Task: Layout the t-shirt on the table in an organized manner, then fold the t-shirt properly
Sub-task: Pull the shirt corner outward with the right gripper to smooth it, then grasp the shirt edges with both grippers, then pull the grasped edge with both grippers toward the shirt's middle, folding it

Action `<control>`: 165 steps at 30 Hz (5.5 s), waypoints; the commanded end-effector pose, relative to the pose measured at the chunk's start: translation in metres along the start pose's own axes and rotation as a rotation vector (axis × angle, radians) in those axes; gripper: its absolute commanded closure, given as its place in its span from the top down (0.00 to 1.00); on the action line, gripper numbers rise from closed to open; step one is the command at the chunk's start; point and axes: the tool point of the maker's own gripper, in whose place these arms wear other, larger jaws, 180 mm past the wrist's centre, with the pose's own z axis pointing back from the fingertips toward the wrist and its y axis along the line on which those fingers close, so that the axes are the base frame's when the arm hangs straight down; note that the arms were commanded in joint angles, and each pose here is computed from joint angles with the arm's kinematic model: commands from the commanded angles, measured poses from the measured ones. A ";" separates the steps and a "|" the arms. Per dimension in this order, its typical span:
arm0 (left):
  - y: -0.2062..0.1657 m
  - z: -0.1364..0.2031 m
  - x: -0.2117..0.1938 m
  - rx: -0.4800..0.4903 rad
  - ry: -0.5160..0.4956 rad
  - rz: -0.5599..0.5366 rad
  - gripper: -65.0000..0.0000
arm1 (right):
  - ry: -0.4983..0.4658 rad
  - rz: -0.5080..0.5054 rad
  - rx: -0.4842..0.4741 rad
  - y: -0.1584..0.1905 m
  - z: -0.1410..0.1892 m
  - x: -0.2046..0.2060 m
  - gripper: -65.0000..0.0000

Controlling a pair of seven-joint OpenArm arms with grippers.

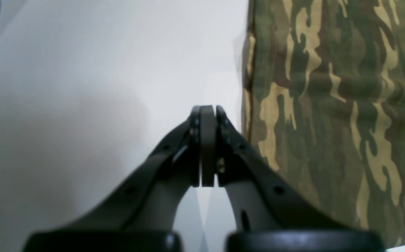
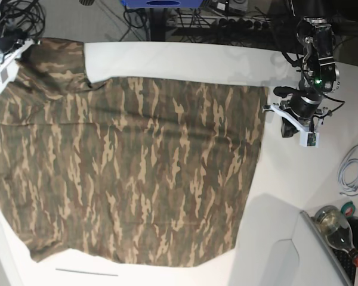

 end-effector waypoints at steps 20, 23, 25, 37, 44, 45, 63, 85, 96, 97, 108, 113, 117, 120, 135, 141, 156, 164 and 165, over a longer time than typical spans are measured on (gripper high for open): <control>0.001 -0.001 0.008 0.000 -0.029 0.000 0.00 | 0.082 0.232 -0.127 0.004 0.071 0.037 0.00; -0.004 -0.002 0.005 -0.005 -0.023 0.008 0.00 | 0.087 0.230 -0.126 0.004 0.070 0.036 0.00; -0.005 0.001 -0.003 -0.008 -0.008 0.012 0.00 | 0.087 0.230 -0.126 0.004 0.070 0.035 0.00; -0.027 0.046 -0.029 -0.074 -0.016 0.138 0.11 | 0.115 0.214 -0.108 0.004 0.064 0.026 0.00; -0.029 0.050 -0.053 -0.108 0.018 0.309 0.50 | 0.119 0.212 -0.107 0.004 0.063 0.024 0.00; -0.029 0.049 -0.058 -0.104 0.030 0.317 0.48 | 0.119 0.212 -0.107 0.004 0.063 0.024 0.00; -0.033 0.034 -0.076 -0.101 0.083 0.359 0.34 | 0.117 0.212 -0.106 0.004 0.063 0.025 0.00; -0.053 0.051 -0.027 -0.178 0.072 0.256 0.00 | 0.110 0.210 -0.117 0.003 0.063 0.046 0.00; -0.056 0.045 0.013 -0.197 -0.020 0.237 0.00 | 0.089 0.206 -0.141 -0.001 0.059 0.074 0.00; -0.056 0.043 0.018 -0.199 -0.032 0.238 0.00 | 0.113 0.204 -0.157 -0.006 0.057 0.075 0.00; -0.065 0.014 0.043 -0.217 -0.075 0.310 0.00 | 0.141 0.224 -0.167 -0.019 0.041 0.116 0.00; -0.068 0.002 0.058 -0.220 -0.100 0.348 0.00 | 0.123 0.227 -0.126 -0.010 0.029 0.140 0.00; -0.067 -0.009 0.061 -0.219 -0.093 0.366 0.00 | 0.124 0.211 -0.117 -0.020 0.024 0.159 0.00; -0.067 -0.018 0.058 -0.218 -0.075 0.383 0.00 | 0.102 0.193 -0.090 -0.024 0.015 0.171 0.00; -0.033 -0.031 0.039 -0.098 -0.031 0.495 0.00 | 0.027 0.271 -0.032 0.002 -0.009 0.228 0.00; -0.024 -0.029 0.037 -0.077 -0.033 0.503 0.00 | 0.023 0.342 -0.018 0.020 -0.011 0.247 0.00; -0.028 -0.037 0.070 -0.100 -0.082 0.493 0.00 | -0.036 0.317 0.041 0.034 -0.019 0.275 0.00; -0.041 -0.044 0.089 -0.133 -0.105 0.476 0.00 | -0.081 0.250 0.045 0.033 -0.027 0.283 0.00; -0.040 -0.045 0.086 -0.130 -0.097 0.482 0.00 | -0.083 0.248 0.048 0.034 -0.028 0.283 0.00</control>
